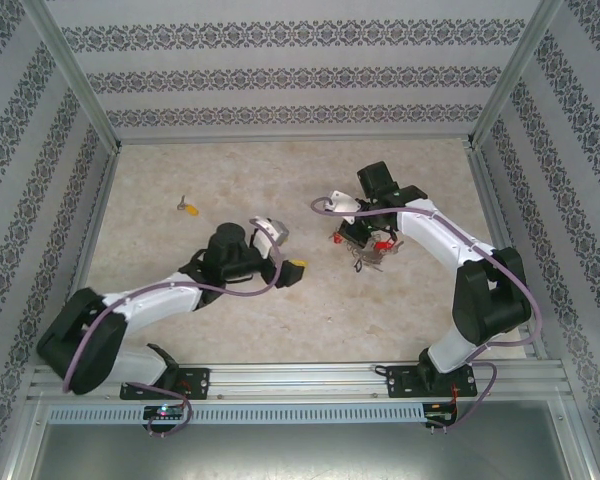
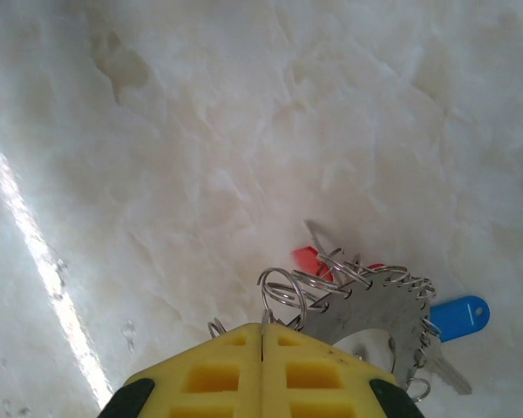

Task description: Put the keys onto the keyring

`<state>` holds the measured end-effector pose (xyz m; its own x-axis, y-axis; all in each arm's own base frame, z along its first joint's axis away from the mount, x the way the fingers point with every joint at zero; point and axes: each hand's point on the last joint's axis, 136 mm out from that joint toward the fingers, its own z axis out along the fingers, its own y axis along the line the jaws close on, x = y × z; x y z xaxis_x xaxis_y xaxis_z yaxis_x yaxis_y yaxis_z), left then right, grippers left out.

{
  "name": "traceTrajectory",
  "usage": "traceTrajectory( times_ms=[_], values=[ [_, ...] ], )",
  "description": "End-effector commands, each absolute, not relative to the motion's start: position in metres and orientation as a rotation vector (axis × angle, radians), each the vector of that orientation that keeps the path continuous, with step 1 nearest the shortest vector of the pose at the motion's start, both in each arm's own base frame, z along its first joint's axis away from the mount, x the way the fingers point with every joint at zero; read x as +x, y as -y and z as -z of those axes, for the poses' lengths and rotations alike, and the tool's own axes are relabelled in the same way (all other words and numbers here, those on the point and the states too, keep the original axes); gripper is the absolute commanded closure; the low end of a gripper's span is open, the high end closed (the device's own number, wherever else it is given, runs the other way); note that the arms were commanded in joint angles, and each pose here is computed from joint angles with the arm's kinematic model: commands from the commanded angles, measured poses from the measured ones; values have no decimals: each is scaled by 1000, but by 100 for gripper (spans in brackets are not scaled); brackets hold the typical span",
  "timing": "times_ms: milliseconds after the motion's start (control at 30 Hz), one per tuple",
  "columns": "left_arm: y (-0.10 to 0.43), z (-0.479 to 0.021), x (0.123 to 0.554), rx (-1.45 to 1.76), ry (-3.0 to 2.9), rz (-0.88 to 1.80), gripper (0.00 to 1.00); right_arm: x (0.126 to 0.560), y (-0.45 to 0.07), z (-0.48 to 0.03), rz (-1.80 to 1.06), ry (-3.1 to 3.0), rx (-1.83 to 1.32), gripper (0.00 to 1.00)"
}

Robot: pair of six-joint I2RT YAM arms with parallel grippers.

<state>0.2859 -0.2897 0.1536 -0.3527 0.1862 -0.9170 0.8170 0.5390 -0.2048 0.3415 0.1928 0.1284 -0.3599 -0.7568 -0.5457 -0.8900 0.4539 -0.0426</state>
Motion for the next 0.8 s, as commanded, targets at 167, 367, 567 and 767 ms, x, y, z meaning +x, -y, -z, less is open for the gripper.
traceTrajectory(
  times_ms=[167,367,567,767],
  values=[
    [334,-145,309,930,-1652,861,9,334,-222,-155,-598,-2116,-1289,100],
    [357,-133,325,914,-1599,948,13,324,-228,-159,-671,-2095,-1300,100],
    [367,-136,334,910,-1566,984,28,315,-227,-155,-696,-2095,-1313,100],
    [366,-134,325,964,-1576,983,41,315,-229,-156,-714,-2089,-1308,100]
  ],
)
